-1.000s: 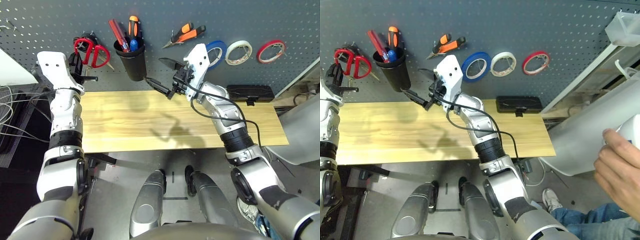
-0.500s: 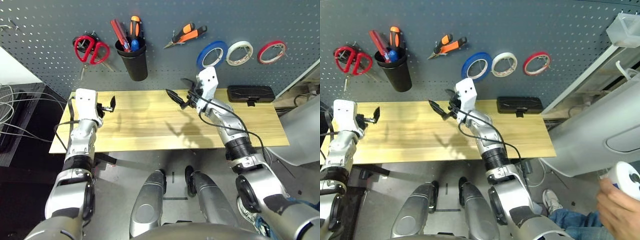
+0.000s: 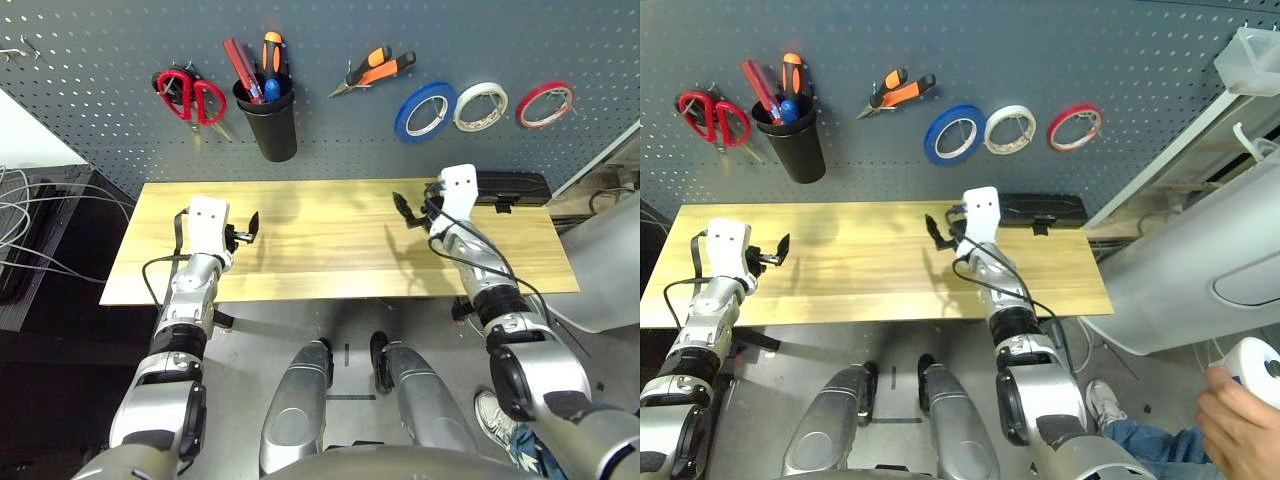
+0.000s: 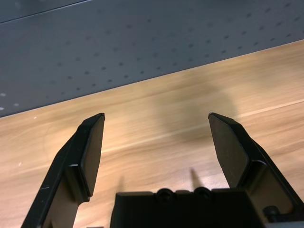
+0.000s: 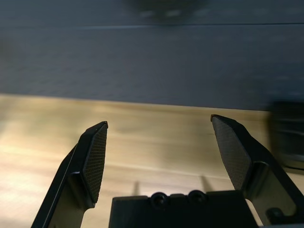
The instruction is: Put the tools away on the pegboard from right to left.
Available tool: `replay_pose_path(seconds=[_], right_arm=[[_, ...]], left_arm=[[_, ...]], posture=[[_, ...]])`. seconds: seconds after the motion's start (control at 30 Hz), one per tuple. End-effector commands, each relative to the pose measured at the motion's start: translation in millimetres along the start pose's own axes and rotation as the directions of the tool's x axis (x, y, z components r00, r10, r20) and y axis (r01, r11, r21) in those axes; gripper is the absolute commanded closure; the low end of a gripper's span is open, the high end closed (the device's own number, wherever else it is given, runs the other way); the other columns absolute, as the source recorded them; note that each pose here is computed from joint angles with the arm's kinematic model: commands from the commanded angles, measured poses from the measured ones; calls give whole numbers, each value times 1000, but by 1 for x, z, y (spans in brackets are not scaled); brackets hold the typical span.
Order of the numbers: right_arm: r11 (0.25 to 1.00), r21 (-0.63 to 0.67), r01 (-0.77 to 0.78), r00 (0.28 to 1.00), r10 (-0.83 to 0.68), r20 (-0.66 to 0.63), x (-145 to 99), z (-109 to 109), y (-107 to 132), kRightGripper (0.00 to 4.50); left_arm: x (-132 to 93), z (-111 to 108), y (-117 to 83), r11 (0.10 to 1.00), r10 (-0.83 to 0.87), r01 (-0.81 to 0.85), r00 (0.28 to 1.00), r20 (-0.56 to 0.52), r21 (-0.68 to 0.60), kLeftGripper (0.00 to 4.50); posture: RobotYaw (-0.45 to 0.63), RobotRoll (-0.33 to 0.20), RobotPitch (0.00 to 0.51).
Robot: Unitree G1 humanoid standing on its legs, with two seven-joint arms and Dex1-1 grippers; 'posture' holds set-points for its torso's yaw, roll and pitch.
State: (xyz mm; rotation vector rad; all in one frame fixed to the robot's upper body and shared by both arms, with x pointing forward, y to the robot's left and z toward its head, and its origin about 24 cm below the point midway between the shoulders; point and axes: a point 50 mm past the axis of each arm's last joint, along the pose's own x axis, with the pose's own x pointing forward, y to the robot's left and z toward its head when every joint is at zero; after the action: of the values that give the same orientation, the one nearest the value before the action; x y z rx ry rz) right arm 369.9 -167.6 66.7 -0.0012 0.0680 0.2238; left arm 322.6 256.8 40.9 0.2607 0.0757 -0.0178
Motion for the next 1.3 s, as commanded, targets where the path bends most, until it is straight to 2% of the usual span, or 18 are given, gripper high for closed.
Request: replay_pose_path(seconds=[0.03,0.4,0.6,0.9,1.3], right_arm=[[997,20,79,997,-79,-7,-5,-3,-19,0],[987,-4,159,987,-159,-25,-15,-1,-53,0],[982,-16,189,982,-189,-24,-17,6,-71,0],[985,-22,169,986,-169,-12,-12,13,-70,0],[990,-25,136,991,-136,-7,-7,16,-63,0]], left_arm=[[1,-4,-8,1000,-26,26,1000,-16,1,46],[8,-3,-25,999,-54,54,998,-24,-1,46],[15,6,-33,998,-59,59,998,9,4,46],[19,13,-29,1000,-23,23,999,31,-1,46],[16,12,-19,1000,9,-9,999,33,2,46]], posture=[[58,0,238],[15,0,259],[-6,0,246],[13,0,226],[33,0,219]])
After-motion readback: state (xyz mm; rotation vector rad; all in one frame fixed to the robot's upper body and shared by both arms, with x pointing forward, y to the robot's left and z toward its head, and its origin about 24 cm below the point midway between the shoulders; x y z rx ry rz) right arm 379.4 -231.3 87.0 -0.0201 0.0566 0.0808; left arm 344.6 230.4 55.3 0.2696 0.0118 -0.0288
